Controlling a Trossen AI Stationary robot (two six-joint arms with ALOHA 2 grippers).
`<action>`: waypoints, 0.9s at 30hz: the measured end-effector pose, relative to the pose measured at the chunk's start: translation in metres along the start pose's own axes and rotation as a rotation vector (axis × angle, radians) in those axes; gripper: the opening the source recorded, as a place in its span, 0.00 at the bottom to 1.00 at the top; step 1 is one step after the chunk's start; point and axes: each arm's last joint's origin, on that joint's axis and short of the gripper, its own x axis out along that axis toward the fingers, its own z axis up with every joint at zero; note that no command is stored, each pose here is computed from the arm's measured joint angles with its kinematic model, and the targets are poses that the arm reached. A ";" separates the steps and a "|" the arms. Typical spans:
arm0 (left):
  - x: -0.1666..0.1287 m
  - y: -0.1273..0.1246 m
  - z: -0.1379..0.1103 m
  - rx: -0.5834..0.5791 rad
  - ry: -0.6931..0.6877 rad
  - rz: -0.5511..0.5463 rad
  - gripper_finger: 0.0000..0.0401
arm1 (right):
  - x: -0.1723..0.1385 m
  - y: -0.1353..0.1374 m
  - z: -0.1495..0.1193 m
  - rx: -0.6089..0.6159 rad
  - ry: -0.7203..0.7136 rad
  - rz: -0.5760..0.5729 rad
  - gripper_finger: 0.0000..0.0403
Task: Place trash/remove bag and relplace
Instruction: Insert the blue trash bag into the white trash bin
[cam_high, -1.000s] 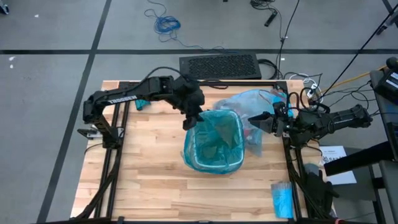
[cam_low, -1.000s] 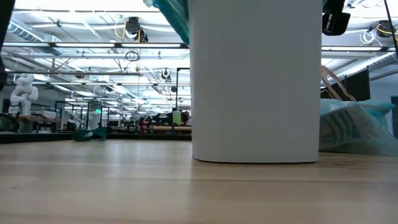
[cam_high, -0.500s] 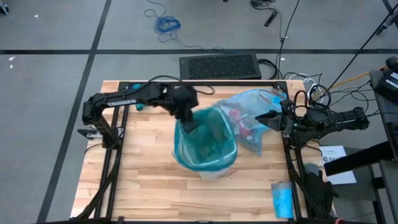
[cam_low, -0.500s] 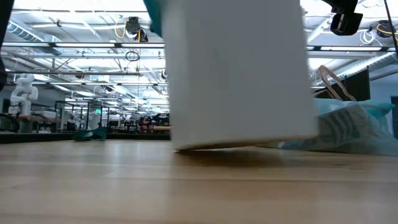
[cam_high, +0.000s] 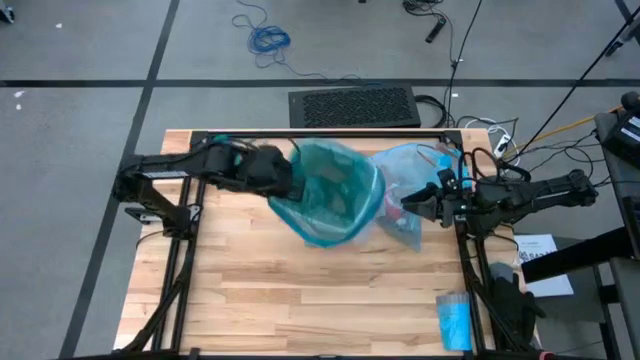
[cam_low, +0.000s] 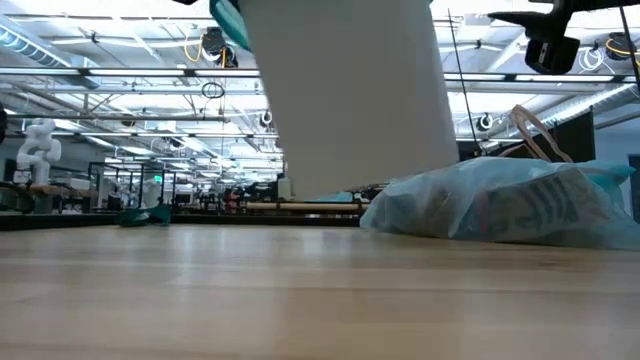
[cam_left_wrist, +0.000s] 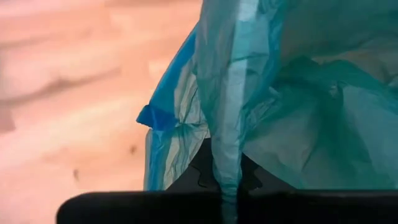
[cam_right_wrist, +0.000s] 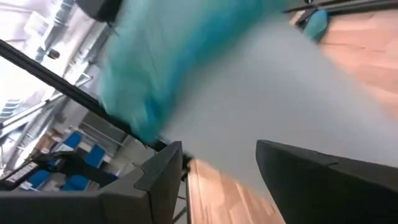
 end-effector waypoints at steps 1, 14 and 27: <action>0.004 -0.002 -0.004 0.015 0.026 0.011 0.00 | 0.001 0.000 0.000 0.001 0.009 0.006 0.49; 0.009 -0.003 -0.013 0.055 0.100 0.057 0.04 | 0.004 0.004 0.000 0.020 0.033 0.059 0.49; -0.007 -0.006 -0.008 0.084 0.120 -0.010 0.18 | 0.004 0.004 -0.001 0.027 0.040 0.060 0.49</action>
